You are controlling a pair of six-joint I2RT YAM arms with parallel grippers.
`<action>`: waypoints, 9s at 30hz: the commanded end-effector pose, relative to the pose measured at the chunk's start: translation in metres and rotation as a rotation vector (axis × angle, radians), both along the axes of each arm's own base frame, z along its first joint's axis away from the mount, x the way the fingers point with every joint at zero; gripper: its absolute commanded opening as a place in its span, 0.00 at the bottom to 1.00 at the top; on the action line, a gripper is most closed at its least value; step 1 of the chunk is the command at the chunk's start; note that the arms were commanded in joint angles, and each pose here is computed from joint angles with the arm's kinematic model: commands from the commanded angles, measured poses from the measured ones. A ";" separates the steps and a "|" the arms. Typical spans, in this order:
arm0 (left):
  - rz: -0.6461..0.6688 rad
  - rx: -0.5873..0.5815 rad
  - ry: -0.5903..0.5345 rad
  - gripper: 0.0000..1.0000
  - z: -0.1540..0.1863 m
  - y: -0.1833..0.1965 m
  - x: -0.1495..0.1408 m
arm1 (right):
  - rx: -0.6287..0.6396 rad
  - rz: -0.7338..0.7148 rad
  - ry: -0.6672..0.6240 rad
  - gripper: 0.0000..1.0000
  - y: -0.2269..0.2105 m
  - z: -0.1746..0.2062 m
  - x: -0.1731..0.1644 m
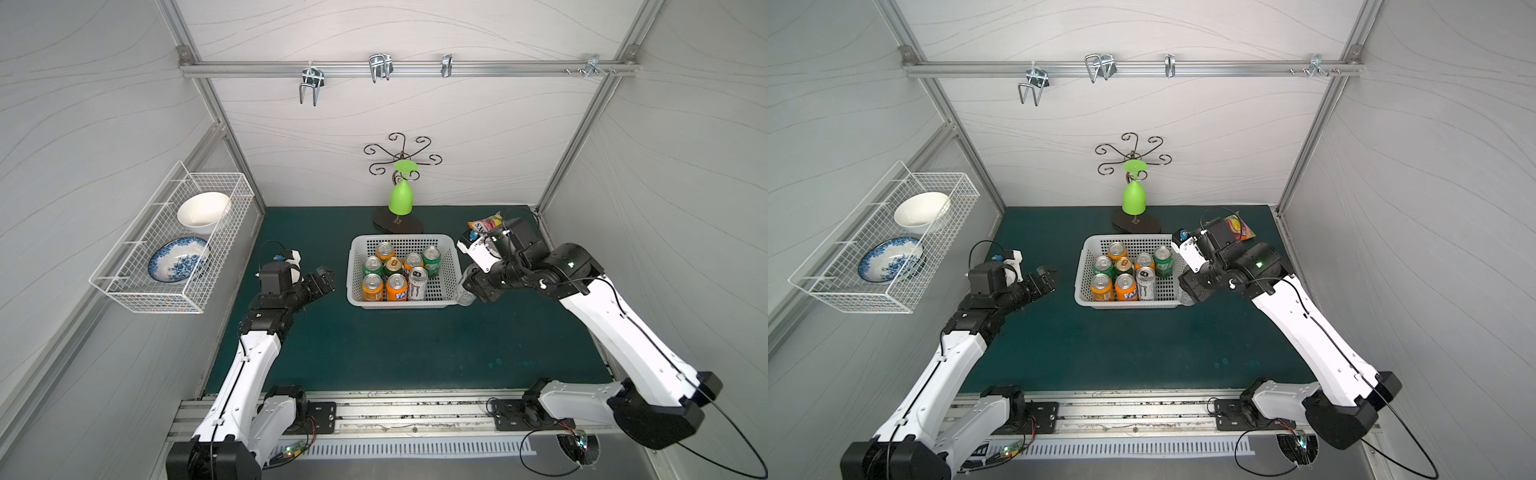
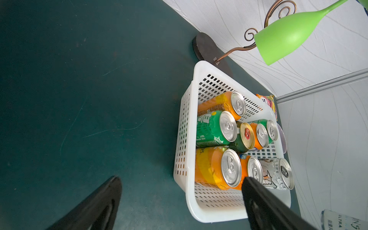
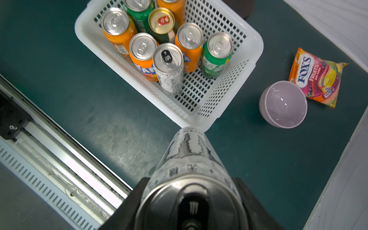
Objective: Take out the drinks from the basket
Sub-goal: Place the drink at the center of the board, then pick up the drink from the basket, then place the drink at the center of the board.
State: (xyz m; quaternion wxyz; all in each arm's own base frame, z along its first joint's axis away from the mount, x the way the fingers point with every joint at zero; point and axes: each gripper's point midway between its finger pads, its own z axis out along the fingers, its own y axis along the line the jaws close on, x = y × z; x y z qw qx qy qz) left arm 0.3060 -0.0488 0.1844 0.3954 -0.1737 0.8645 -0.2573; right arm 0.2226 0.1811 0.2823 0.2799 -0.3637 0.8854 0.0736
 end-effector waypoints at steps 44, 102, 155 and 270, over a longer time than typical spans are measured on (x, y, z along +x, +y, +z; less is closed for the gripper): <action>-0.022 0.006 -0.059 0.98 0.017 -0.003 0.004 | 0.026 -0.139 0.014 0.43 0.011 -0.137 0.026; -0.200 0.215 0.019 0.98 0.026 -0.047 -0.011 | 0.067 0.048 -0.041 0.97 0.099 -0.059 0.063; -0.207 0.222 0.042 0.98 0.019 -0.047 -0.009 | -0.089 0.059 0.116 0.65 0.135 -0.152 0.094; -0.218 0.215 0.043 0.98 0.018 -0.050 -0.010 | 0.046 -0.176 0.052 0.53 0.110 -0.128 -0.022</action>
